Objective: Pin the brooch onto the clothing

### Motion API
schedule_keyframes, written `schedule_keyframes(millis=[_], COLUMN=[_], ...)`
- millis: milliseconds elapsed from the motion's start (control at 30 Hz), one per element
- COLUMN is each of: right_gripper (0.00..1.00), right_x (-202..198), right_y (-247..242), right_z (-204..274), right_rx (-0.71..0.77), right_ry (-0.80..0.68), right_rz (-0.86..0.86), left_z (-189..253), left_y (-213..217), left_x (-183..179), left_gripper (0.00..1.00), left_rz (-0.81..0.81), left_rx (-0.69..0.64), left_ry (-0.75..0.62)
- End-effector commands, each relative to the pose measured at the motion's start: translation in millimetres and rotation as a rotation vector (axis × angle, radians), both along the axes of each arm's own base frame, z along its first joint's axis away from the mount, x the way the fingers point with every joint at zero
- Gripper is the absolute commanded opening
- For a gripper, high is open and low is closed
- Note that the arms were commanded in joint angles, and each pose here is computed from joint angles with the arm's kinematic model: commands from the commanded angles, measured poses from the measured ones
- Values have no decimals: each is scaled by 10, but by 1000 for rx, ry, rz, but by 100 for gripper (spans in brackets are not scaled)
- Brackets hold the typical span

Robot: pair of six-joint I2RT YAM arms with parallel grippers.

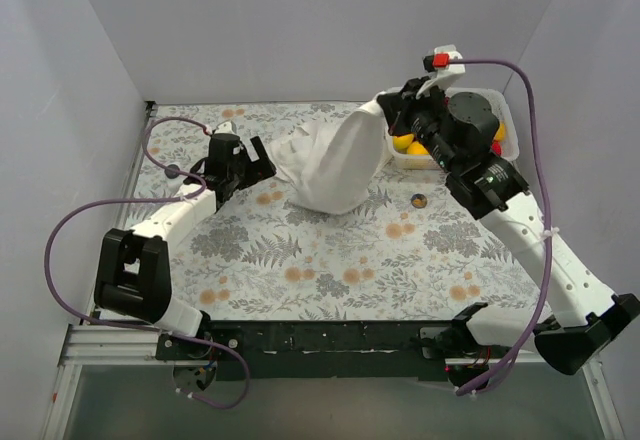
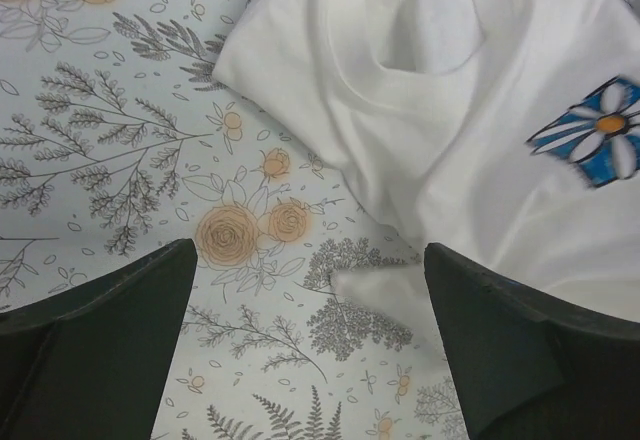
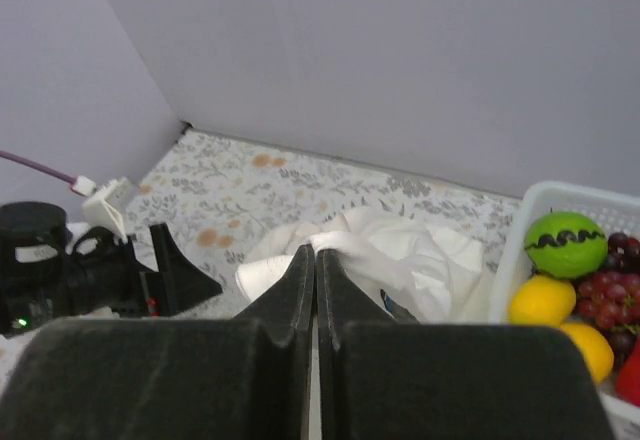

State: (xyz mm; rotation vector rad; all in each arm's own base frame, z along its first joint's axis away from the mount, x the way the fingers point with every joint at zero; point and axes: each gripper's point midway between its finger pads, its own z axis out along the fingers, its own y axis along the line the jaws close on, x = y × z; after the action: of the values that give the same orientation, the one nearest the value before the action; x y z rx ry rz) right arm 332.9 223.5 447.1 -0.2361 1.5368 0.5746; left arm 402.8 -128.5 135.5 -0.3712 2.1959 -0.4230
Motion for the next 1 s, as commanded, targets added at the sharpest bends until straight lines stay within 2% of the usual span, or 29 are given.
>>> schedule_keyframes(millis=[0, 133, 200, 300, 367, 567, 733, 967], right_gripper=[1, 1, 1, 1, 1, 1, 1, 1], right_x=[38, -107, -174, -205, -193, -149, -117, -80], right_y=[-201, -364, -421, -484, -509, -529, -521, -535], right_z=[-605, -1099, -1264, -1337, -1330, -1355, -1403, -1466], right_rx=[-84, -115, -123, -130, -135, -145, -147, -153], right_ry=[72, 154, 192, 212, 208, 213, 226, 242], right_rz=[-96, -122, -129, -147, -157, -166, -160, -163], left_z=[230, 122, 78, -60, -193, -626, -858, -1026], left_y=[-165, -266, -441, -724, -864, -991, -961, -1042], left_x=[-14, -109, -211, -453, -610, -875, -917, -941], left_gripper=[98, 98, 98, 98, 98, 92, 76, 60], left_rz=[-67, -114, -196, -326, -372, -389, -381, -390], left_rx=[-101, -152, -227, -364, -390, -288, -206, -130], left_ry=[-36, 10, 42, 127, 191, 382, 478, 528])
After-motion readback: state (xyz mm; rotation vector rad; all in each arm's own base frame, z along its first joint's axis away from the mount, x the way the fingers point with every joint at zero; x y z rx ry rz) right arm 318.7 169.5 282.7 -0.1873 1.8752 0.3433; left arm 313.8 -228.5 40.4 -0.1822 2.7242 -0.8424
